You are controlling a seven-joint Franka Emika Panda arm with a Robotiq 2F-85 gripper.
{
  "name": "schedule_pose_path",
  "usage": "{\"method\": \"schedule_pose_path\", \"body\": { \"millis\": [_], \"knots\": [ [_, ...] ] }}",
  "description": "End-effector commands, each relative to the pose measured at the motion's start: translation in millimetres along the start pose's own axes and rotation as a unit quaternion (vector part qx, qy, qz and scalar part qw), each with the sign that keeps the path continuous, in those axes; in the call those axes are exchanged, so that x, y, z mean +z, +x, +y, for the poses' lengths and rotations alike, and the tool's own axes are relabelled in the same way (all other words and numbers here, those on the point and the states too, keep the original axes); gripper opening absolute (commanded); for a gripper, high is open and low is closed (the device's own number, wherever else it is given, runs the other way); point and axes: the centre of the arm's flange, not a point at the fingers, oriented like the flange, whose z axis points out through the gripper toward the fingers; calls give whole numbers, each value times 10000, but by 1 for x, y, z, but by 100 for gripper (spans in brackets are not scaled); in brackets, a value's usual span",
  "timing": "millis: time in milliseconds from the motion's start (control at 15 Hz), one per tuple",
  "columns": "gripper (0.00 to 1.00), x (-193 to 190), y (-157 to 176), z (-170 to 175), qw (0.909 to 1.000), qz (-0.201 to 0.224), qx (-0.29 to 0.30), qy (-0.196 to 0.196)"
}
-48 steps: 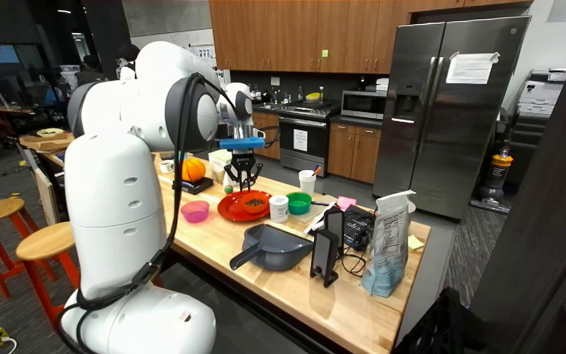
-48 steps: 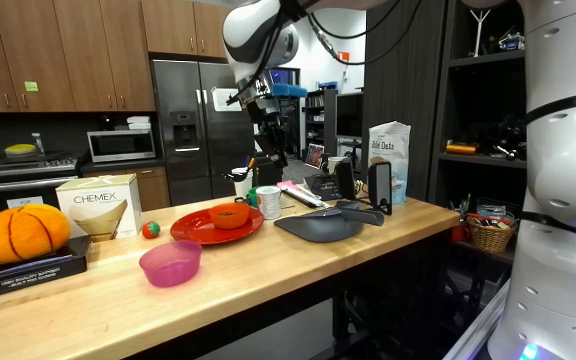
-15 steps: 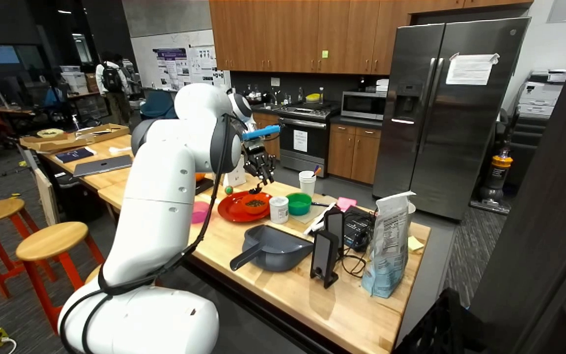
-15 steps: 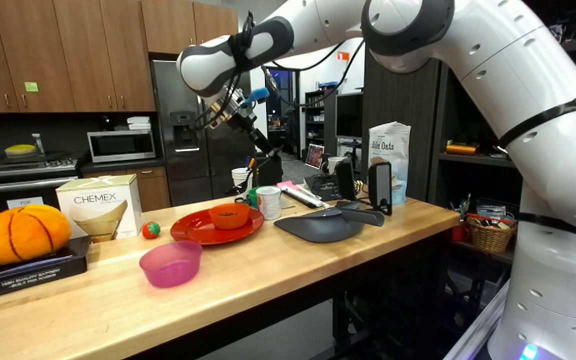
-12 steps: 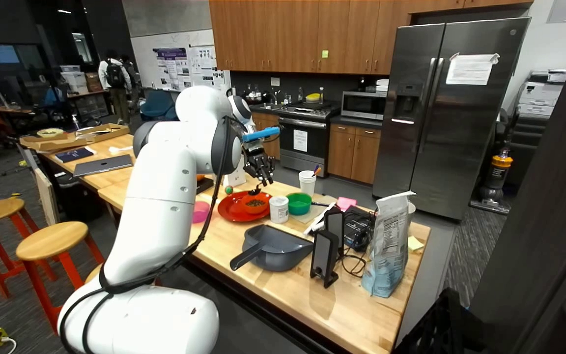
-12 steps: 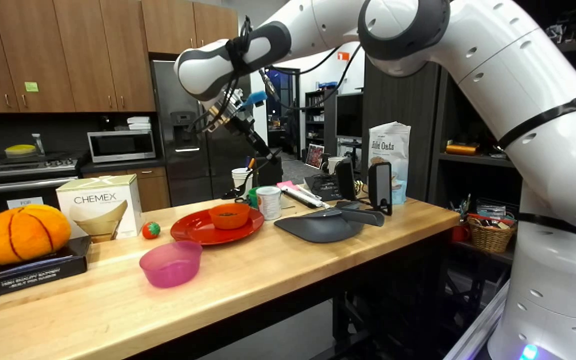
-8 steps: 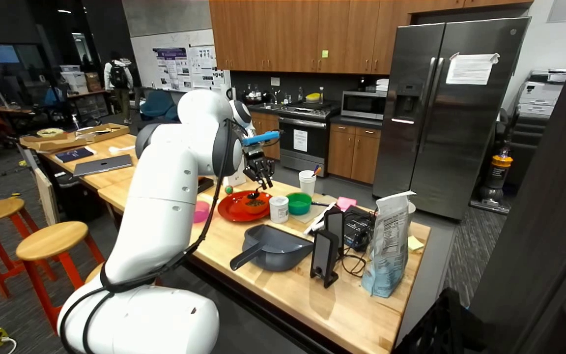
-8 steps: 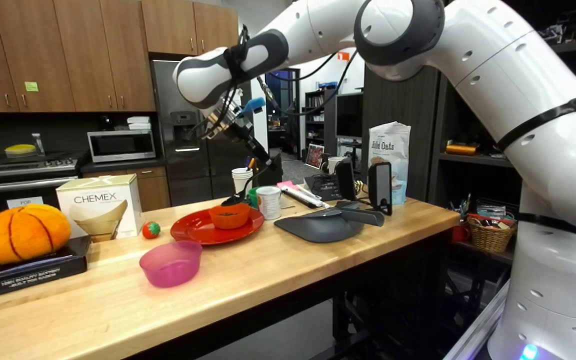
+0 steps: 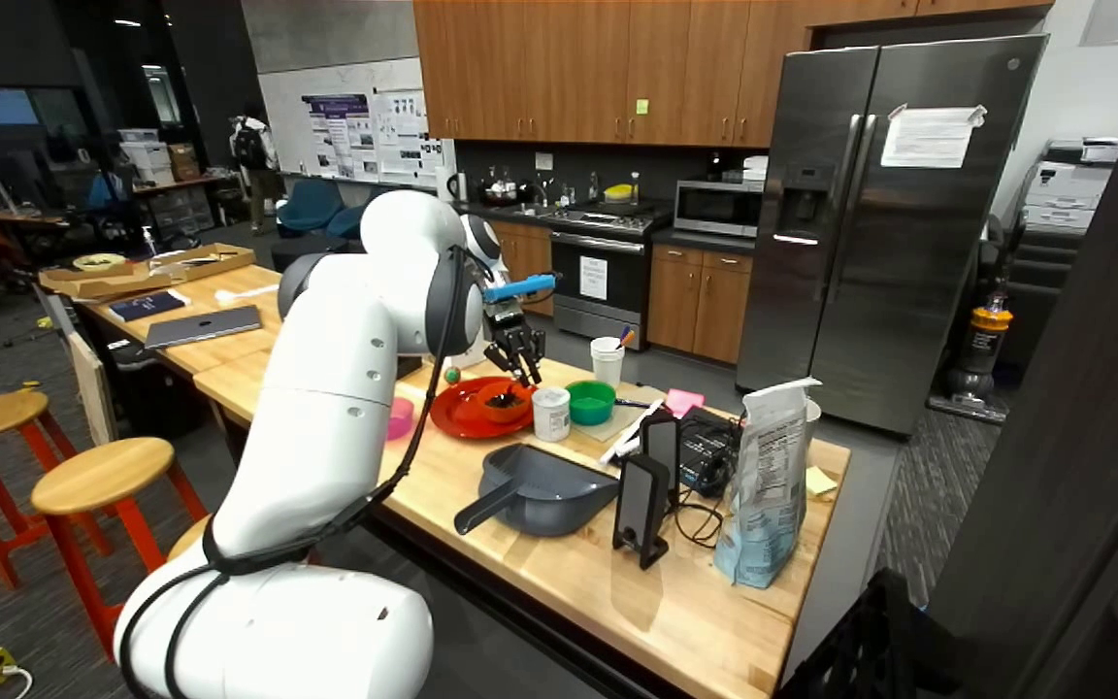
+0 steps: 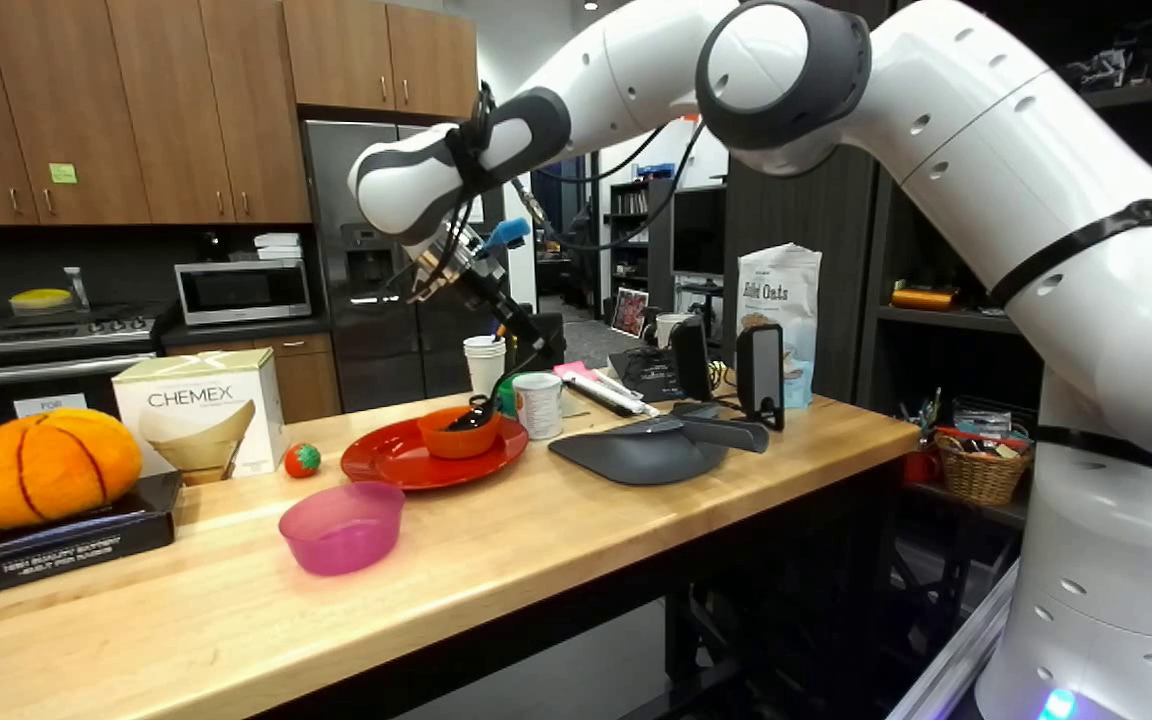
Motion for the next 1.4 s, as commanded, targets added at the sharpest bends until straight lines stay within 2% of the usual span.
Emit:
{"method": "schedule_pose_path", "body": {
  "millis": [0,333,800,1333],
  "knots": [
    [6,4,0,13,10000,12,-60,-74],
    [6,15,7,29,9999,-31,-52,-141],
    [6,21,10,62,9983,-312,183,-461],
    [6,6,20,75,9982,-7,149,-583]
  ]
}}
